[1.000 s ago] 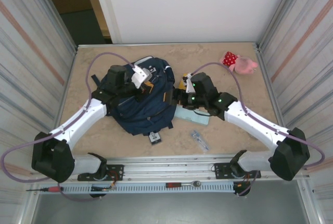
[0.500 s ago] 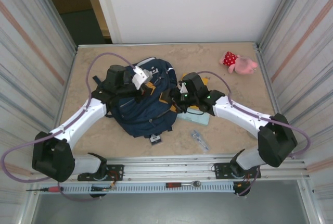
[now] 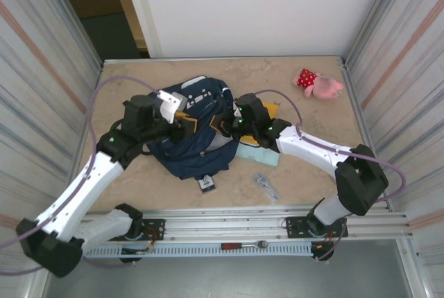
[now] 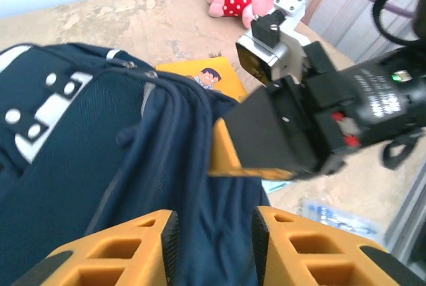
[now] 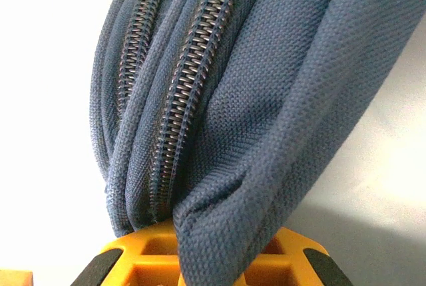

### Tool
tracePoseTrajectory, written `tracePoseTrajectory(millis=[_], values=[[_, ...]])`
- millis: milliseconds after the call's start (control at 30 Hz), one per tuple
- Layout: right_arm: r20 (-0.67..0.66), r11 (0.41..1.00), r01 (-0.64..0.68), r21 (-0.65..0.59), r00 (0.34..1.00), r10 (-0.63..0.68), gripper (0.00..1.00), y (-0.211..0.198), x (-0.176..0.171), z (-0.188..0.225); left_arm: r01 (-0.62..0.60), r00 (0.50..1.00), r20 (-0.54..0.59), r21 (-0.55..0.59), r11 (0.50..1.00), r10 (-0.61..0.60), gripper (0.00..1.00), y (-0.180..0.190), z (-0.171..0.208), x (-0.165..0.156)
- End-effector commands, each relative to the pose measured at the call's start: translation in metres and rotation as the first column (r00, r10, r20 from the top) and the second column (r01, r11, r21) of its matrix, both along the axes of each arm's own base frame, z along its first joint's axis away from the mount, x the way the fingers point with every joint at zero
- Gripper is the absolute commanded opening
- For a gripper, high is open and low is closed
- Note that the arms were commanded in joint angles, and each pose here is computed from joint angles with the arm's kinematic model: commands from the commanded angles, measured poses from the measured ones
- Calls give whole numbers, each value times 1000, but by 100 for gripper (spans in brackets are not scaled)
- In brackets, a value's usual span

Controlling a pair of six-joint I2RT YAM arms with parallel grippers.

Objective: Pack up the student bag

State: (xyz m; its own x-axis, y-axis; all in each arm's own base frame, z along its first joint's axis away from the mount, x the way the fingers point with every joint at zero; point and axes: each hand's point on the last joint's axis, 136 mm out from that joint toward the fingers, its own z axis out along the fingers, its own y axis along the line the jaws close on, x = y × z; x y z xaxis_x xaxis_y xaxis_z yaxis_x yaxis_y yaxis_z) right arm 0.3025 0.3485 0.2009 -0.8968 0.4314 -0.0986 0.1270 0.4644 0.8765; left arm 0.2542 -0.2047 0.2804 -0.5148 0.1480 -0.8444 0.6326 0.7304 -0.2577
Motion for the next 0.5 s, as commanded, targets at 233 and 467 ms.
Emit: tracePoseTrajectory(millis=[233, 467], values=[[196, 992, 87, 89, 975, -103, 2, 19, 33, 59, -254, 832, -483, 105, 962, 272, 38, -4, -60, -75], [208, 992, 58, 109, 975, -80, 2, 36, 38, 62, -364, 729, -537, 221, 905, 424, 41, 18, -90, -88]])
